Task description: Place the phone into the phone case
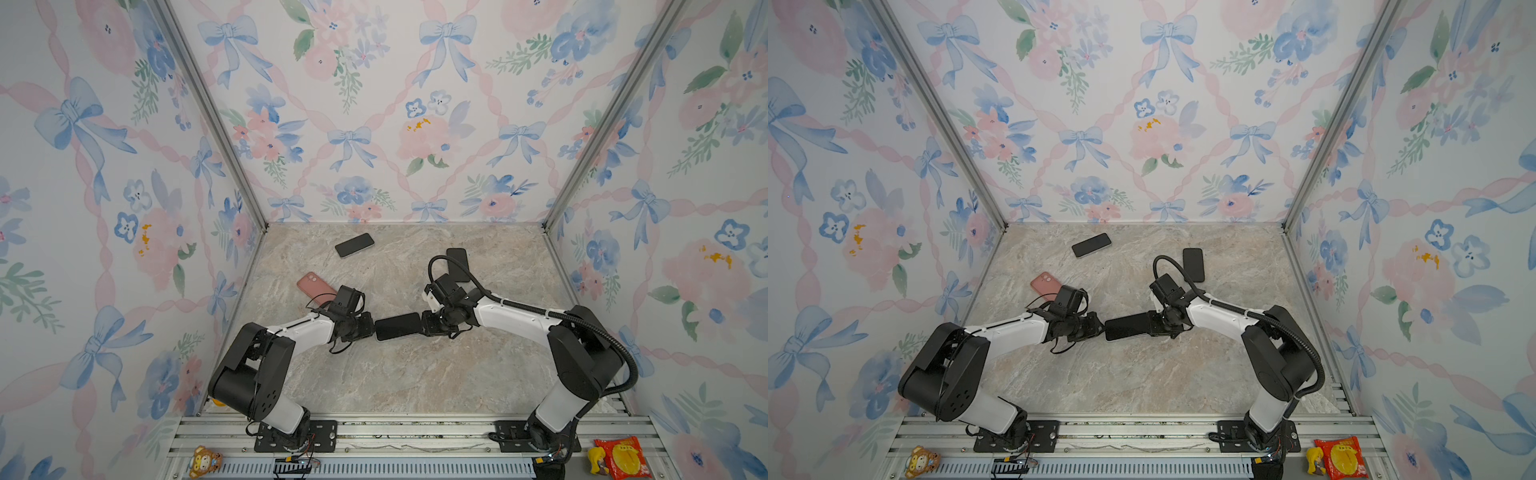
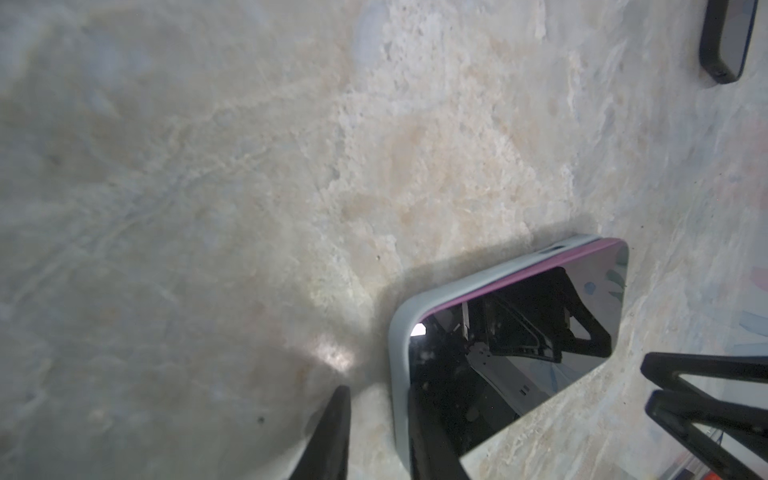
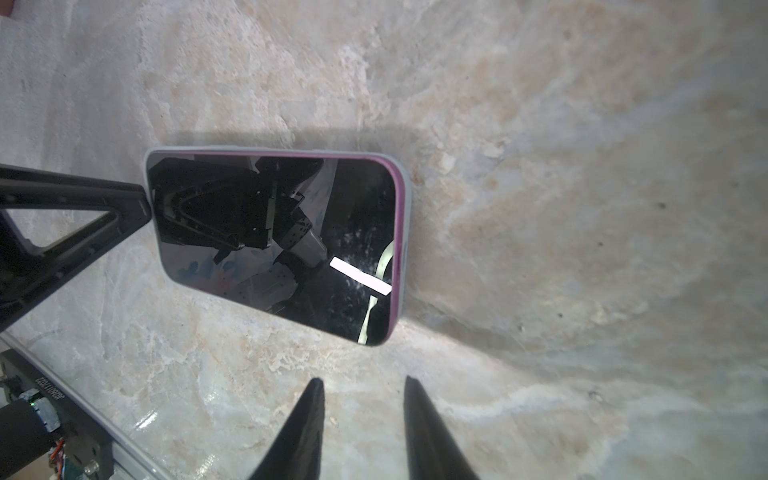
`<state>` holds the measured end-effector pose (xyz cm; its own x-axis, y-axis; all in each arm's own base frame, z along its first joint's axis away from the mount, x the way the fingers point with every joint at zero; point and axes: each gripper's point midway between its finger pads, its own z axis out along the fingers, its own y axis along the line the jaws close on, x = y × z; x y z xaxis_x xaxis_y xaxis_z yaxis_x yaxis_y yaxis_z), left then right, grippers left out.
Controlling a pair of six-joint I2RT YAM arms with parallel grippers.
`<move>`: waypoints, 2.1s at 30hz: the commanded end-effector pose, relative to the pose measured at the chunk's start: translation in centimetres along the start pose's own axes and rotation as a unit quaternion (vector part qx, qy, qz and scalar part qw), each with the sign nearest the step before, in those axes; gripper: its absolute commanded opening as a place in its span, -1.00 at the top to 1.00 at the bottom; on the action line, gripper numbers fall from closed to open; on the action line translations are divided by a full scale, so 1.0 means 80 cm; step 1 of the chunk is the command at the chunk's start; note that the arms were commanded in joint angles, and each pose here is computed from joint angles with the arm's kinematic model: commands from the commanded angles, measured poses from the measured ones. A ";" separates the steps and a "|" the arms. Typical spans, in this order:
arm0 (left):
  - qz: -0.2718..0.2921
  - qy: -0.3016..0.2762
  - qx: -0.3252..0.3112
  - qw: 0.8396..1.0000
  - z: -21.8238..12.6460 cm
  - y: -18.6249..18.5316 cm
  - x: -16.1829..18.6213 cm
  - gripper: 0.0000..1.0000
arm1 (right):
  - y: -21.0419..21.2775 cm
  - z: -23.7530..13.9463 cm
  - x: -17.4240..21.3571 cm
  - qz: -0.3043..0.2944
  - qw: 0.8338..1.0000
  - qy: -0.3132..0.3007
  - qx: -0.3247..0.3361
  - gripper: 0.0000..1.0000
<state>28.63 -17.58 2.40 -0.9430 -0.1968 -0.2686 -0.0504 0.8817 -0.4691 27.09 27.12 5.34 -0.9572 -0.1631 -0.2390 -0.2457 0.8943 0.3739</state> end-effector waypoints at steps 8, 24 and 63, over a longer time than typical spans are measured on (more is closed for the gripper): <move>0.002 0.050 0.035 0.998 -0.003 -0.009 0.034 0.33 | 0.002 -0.007 -0.021 -0.008 0.999 -0.027 -0.027 0.43; -0.006 0.062 0.053 0.997 0.011 -0.013 0.038 0.35 | -0.005 0.025 -0.018 -0.005 0.999 -0.003 -0.037 0.58; -0.008 0.075 0.152 0.986 0.023 -0.064 0.042 0.29 | 0.037 0.074 0.035 -0.014 0.996 0.045 -0.071 0.75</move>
<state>28.32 -20.46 2.80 -0.9563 -0.2150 -0.1980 -0.0464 0.7805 -0.6235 28.55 28.21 3.34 -0.9635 -0.1228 -0.2379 -0.2168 0.8793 0.4240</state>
